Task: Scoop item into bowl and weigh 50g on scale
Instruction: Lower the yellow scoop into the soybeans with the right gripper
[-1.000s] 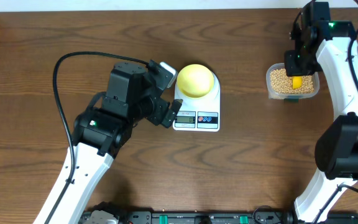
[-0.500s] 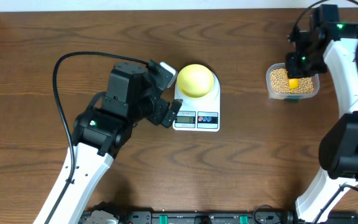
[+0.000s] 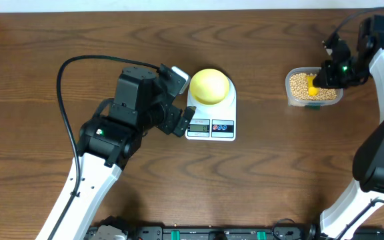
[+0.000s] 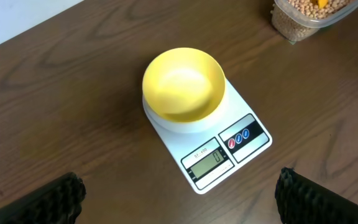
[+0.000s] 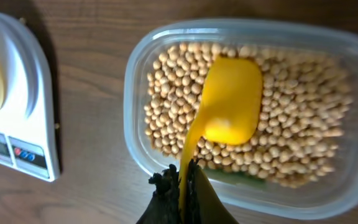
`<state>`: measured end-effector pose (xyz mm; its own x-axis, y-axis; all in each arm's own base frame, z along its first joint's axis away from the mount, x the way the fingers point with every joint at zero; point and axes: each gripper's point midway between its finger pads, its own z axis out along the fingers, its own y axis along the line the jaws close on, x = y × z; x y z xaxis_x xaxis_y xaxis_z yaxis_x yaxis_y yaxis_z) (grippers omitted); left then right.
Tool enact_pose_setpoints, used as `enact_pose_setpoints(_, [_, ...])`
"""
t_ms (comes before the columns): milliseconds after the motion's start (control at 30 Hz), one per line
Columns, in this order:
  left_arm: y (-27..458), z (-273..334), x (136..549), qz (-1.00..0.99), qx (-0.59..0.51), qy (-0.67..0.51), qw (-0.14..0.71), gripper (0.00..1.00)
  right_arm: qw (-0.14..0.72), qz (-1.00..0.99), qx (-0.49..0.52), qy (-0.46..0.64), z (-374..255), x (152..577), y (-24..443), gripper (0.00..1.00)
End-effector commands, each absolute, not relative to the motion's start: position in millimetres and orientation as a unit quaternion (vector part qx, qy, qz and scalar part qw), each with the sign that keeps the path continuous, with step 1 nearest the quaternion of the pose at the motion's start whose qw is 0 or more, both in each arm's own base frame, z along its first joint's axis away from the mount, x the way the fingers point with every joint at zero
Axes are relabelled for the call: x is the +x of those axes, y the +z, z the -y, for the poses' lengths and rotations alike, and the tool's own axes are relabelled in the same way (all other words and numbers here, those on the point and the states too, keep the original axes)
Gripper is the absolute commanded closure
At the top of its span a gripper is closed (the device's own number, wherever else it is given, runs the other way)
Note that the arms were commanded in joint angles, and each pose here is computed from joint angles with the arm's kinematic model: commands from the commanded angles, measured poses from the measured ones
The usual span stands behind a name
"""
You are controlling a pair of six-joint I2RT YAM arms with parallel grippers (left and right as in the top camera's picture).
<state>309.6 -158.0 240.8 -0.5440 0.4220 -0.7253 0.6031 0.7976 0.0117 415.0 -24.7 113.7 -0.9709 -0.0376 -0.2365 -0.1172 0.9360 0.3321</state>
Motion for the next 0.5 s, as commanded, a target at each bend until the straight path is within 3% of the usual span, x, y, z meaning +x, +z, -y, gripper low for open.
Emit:
enact_pose_setpoints(0, [237.8,158.3,308.4,-0.87,0.298,-0.124,0.372,0.0,0.102,-0.969,-0.037,0.223,16.3,405.0,101.6,0.99])
enact_pose_setpoints(467, [237.8,158.3,308.4,-0.87,0.298,-0.125,0.372,0.0,0.113,-0.961,0.001,0.252,36.4,402.0,102.7,0.99])
